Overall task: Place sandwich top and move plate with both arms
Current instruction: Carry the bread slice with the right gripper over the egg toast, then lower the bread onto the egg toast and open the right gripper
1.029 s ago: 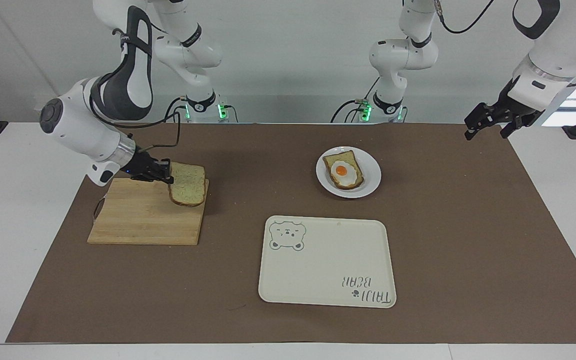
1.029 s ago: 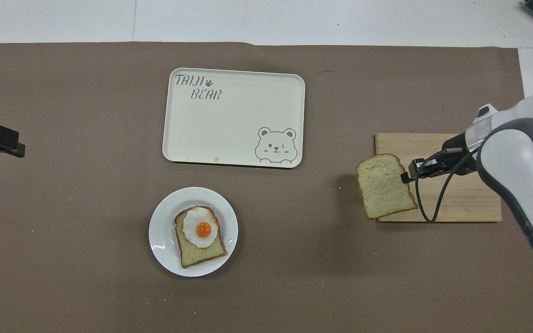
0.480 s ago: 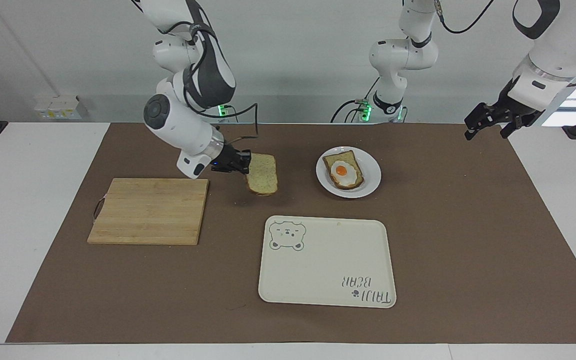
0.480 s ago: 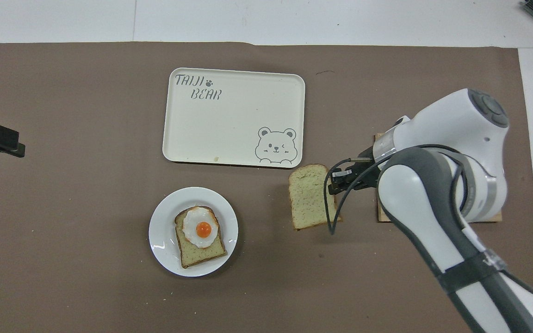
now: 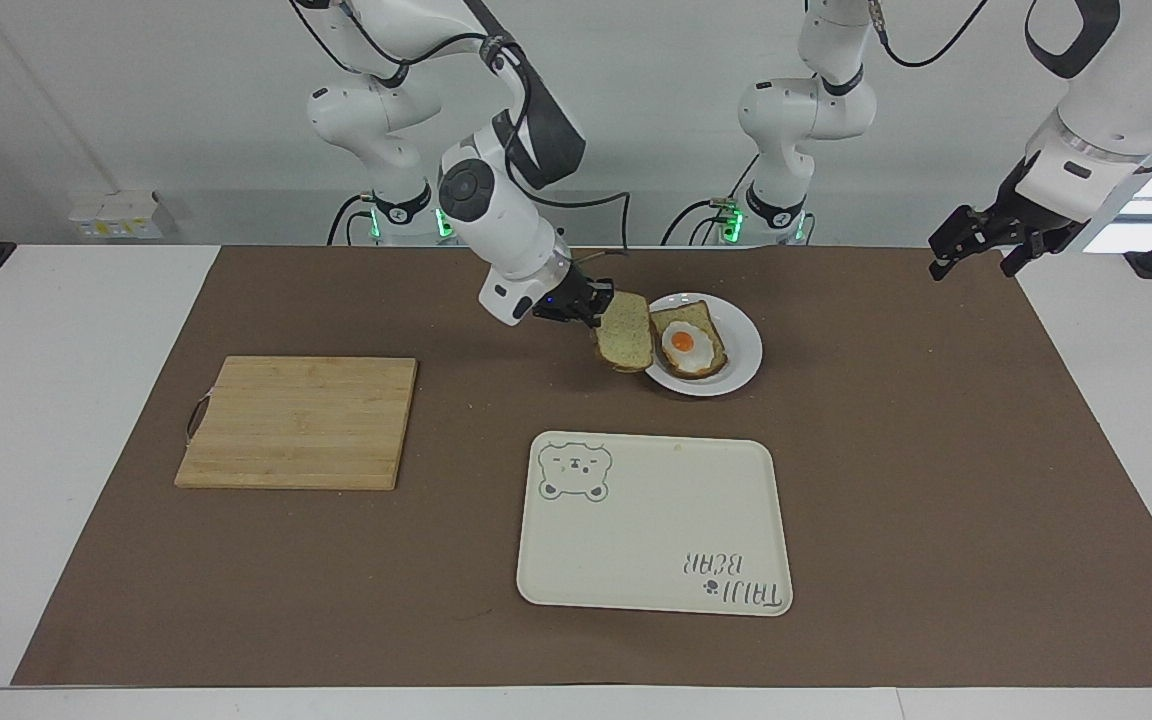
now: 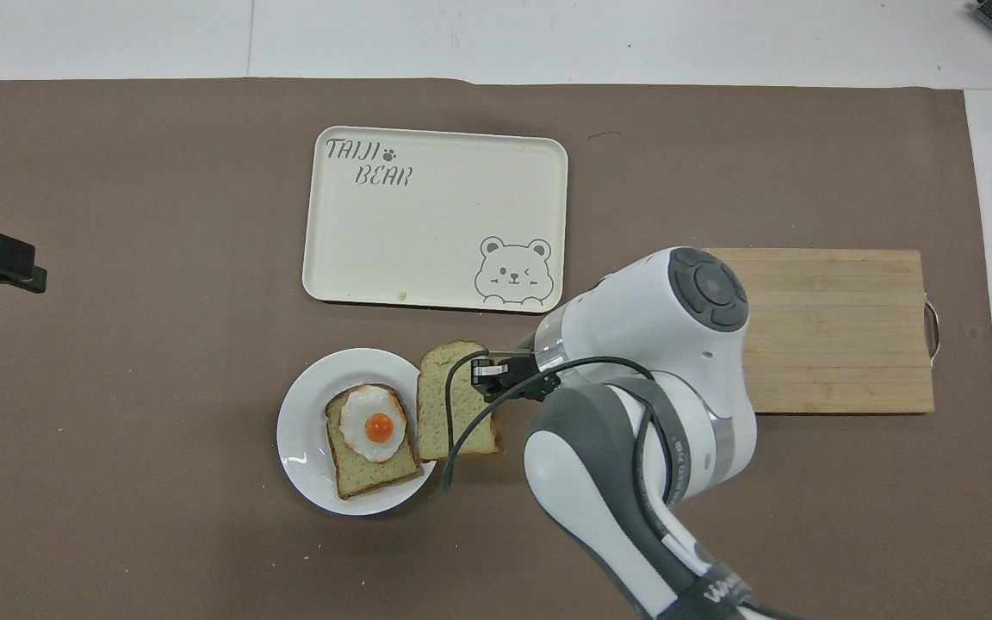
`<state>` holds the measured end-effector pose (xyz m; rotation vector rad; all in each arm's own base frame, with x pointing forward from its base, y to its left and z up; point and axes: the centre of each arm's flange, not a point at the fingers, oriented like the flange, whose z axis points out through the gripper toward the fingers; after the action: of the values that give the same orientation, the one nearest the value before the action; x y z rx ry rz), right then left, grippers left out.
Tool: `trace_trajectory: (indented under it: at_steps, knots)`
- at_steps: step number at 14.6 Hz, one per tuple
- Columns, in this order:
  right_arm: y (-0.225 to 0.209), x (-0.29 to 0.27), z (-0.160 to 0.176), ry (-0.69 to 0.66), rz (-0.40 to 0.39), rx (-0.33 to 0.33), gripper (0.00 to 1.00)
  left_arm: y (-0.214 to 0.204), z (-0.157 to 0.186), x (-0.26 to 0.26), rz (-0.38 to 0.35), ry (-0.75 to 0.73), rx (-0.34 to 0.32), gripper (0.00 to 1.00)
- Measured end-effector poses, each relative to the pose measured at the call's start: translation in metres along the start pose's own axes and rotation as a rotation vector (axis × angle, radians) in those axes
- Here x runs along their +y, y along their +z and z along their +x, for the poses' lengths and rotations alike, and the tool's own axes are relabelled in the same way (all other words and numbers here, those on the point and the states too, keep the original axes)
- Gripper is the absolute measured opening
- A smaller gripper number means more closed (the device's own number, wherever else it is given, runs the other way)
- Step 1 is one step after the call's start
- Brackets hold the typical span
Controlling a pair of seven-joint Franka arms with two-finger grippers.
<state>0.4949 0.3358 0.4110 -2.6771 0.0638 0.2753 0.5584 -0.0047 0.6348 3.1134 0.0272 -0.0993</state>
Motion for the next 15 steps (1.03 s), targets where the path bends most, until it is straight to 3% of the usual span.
trace_trajectory:
  at_steps: [6,9,15]
  knots:
    - [0.071,-0.053,-0.029,0.030,0.068,0.009,0.04,0.000,0.000,0.000,0.000,0.000,0.000,1.00]
    - [0.103,-0.067,-0.041,0.019,0.055,0.015,0.04,0.000,0.000,0.000,0.000,0.000,0.000,1.00]
    - [0.111,-0.060,-0.032,0.023,0.049,0.031,0.04,0.000,0.000,0.000,0.000,0.000,0.000,1.00]
